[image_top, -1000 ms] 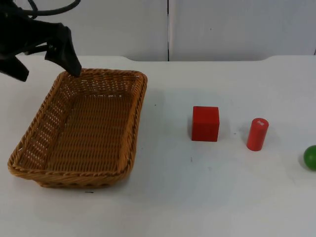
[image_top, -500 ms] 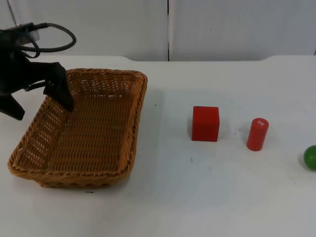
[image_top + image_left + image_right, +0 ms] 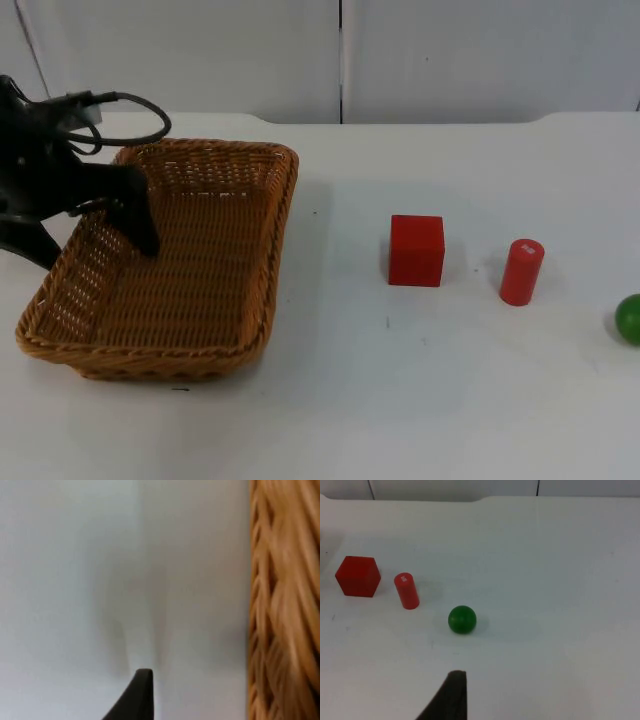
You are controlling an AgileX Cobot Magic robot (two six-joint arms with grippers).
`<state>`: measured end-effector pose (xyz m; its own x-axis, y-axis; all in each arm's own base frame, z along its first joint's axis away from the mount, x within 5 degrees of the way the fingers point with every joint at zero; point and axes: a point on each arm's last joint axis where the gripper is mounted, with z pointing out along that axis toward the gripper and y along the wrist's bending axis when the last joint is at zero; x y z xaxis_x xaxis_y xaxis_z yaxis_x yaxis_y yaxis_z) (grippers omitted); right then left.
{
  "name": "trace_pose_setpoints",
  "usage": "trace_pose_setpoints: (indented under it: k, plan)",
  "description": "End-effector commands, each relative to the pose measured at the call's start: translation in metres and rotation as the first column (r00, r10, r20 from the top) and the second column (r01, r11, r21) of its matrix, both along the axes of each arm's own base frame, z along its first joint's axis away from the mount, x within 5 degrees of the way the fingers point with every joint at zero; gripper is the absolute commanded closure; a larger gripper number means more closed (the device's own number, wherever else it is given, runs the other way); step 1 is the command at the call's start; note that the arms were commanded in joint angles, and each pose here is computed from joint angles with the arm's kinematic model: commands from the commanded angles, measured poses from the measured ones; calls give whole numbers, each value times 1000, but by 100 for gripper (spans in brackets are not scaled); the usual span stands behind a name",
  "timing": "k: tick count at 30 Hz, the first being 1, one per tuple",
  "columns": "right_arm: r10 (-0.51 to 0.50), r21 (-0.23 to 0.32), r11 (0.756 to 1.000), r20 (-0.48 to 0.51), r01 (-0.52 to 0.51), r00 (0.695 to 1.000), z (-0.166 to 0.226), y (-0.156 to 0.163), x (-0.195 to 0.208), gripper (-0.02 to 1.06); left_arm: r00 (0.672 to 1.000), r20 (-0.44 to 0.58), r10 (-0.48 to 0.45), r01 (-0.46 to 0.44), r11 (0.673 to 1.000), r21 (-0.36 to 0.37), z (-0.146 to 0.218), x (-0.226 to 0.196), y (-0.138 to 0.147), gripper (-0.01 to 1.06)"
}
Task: Pick up the basket with the left hand and place the object to the left of the red cylinder into the basket with the right hand.
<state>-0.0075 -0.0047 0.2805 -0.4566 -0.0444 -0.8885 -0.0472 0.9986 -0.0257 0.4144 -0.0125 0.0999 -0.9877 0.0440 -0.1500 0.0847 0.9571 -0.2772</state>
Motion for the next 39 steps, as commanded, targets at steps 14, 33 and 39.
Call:
trace_pose_setpoints:
  k: [14,33,39]
  plan:
    - [4,-10,1000,0,-4,1000,-1,0,0,-1,999,-40,-1,1,1000,3,-17,4,1,5]
    - [-4,-22,1000,1,4,1000,0,-1,0,-1,996,-89,18,-21,999,-40,-16,0,-2,59]
    - [-4,-22,1000,1,4,1000,0,-1,0,-1,994,-107,20,-26,998,-59,-15,-1,-4,76]
